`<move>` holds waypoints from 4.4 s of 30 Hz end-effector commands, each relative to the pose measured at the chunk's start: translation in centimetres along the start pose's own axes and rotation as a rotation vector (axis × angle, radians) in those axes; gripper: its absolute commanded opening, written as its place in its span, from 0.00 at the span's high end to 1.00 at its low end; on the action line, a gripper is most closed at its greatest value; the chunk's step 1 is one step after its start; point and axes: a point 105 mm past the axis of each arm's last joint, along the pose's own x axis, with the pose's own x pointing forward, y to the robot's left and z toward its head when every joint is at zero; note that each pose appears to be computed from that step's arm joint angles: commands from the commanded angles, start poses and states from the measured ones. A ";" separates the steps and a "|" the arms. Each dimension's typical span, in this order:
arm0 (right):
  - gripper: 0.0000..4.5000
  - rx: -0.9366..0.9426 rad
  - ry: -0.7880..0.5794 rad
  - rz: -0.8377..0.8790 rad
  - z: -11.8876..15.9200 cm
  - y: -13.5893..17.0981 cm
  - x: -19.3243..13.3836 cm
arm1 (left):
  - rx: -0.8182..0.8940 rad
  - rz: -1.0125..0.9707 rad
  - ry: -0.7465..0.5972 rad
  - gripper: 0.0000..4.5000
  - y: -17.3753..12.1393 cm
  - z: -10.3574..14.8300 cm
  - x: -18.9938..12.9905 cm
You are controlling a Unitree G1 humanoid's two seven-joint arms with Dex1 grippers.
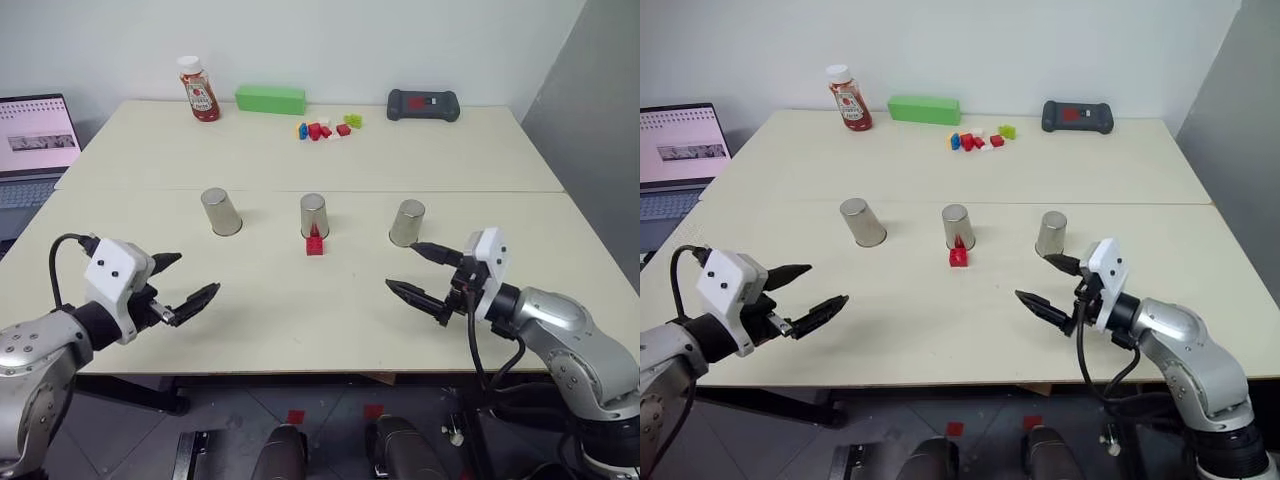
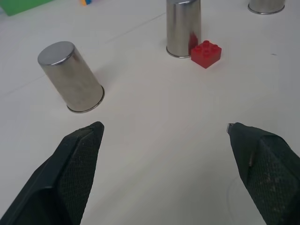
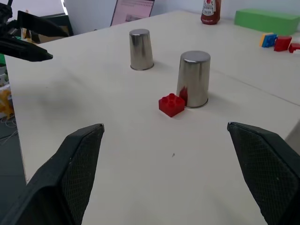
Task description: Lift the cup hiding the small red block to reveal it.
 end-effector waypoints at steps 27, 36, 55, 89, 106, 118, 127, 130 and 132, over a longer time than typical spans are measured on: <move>0.01 -0.035 -0.008 0.065 1.3 0.5 -1.1 | 0.033 -0.005 0.001 0.00 -0.5 1.4 -1.3; 0.01 -0.013 0.048 0.053 0.3 0.5 -1.8 | 0.054 -0.036 -0.011 0.00 0.1 1.6 -1.2; 0.01 -0.018 0.078 0.052 -0.9 1.0 -1.9 | 0.078 -0.060 0.004 0.00 0.4 1.4 -0.6; 0.01 -0.035 0.098 0.101 -1.4 1.4 -1.5 | 0.056 -0.075 -0.004 0.00 -0.5 1.7 -0.3; 0.01 0.001 0.036 0.204 0.6 2.7 0.6 | 0.012 0.082 -0.036 0.00 2.1 1.8 0.6; 0.01 -0.011 -0.002 0.312 3.0 3.7 2.7 | -0.108 0.279 0.034 0.00 7.0 -0.3 3.2; 0.01 -0.041 0.005 0.342 3.5 4.4 3.4 | -0.162 0.276 0.031 0.00 8.4 -0.5 7.8; 0.01 -0.049 0.002 0.350 3.8 4.6 3.5 | -0.166 0.295 0.033 0.00 9.0 -0.6 8.9; 0.01 -0.052 0.001 0.352 4.0 4.6 3.6 | -0.175 0.278 0.024 0.00 9.0 -0.5 9.6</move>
